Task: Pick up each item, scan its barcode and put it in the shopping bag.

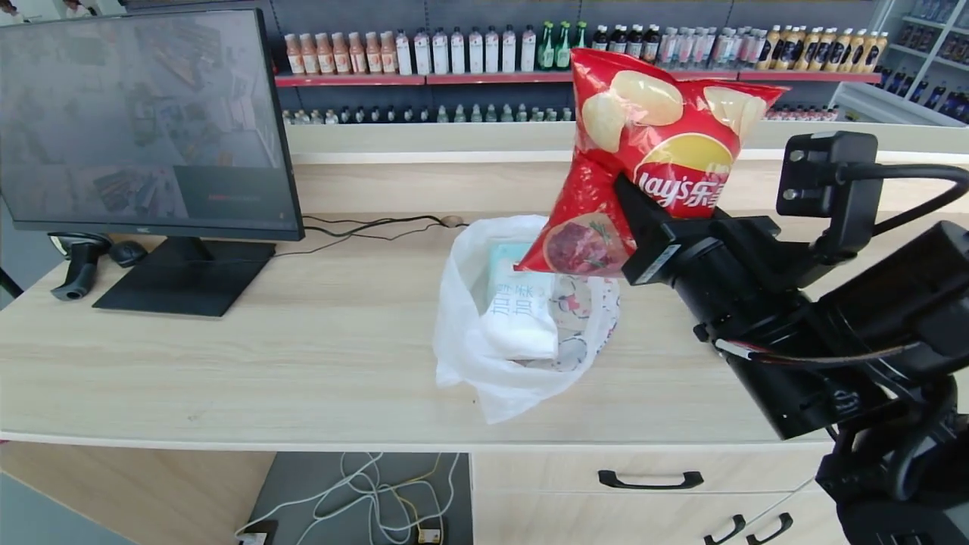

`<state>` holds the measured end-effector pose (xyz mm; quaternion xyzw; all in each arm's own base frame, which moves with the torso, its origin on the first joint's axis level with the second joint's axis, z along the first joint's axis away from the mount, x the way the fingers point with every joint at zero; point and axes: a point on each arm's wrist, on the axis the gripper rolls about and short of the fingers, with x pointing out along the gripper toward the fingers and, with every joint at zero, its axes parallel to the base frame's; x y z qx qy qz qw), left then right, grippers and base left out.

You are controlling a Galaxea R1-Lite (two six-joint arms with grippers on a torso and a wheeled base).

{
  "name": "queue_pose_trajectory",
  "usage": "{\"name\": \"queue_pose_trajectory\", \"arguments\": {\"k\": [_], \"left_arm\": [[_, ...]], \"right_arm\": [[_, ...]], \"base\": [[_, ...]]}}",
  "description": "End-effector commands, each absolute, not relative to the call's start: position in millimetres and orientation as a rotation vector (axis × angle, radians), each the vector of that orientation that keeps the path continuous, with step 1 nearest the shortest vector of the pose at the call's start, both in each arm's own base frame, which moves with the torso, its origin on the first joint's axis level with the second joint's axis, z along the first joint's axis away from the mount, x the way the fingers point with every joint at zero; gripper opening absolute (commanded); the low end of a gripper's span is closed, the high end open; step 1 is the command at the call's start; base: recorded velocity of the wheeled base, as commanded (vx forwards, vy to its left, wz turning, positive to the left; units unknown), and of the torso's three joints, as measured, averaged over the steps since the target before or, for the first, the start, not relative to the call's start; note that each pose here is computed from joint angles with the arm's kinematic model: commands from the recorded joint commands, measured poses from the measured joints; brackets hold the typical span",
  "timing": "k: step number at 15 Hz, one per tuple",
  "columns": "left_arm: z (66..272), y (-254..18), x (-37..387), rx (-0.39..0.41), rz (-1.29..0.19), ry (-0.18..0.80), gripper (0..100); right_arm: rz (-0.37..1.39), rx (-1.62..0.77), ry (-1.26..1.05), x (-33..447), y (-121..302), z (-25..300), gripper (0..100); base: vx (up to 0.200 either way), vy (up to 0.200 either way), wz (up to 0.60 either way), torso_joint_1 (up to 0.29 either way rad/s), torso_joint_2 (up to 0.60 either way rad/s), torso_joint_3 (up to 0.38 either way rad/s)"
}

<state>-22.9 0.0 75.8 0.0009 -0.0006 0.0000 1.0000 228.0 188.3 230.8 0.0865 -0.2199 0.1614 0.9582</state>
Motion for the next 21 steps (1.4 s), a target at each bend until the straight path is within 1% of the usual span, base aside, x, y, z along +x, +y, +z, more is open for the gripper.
{"name": "queue_pose_trajectory", "arguments": {"k": [1,5,7,8,10,16,21], "left_arm": [[76,0,-23,0.002,0.000,-0.002,100],[76,0,-23,0.002,0.000,-0.002,100],[76,0,-23,0.002,0.000,0.002,100],[76,0,-23,0.002,0.000,-0.002,100],[76,0,-23,0.000,0.000,-0.002,100],[76,0,-23,0.000,0.000,-0.002,100],[75,0,-23,0.000,0.000,0.000,100]], "right_arm": [[0.336,0.164,-0.408,237,200,217,0],[0.393,0.155,-0.372,241,226,201,0],[0.389,0.159,-0.366,248,232,196,0],[0.384,0.156,-0.343,252,236,187,0],[0.382,0.151,-0.314,257,241,175,0],[0.371,0.125,-0.269,267,244,154,0],[0.362,0.129,-0.275,278,252,149,0]], "base": [[0.000,0.000,0.00,0.000,0.00,0.000],[0.000,0.000,0.00,0.000,0.00,0.000],[0.000,0.000,0.00,0.000,0.00,0.000],[0.000,0.000,0.00,0.000,0.00,0.000],[0.000,0.000,0.00,0.000,0.00,0.000],[0.000,0.000,0.00,0.000,0.00,0.000],[0.000,0.000,0.00,0.000,0.00,0.000]]}}
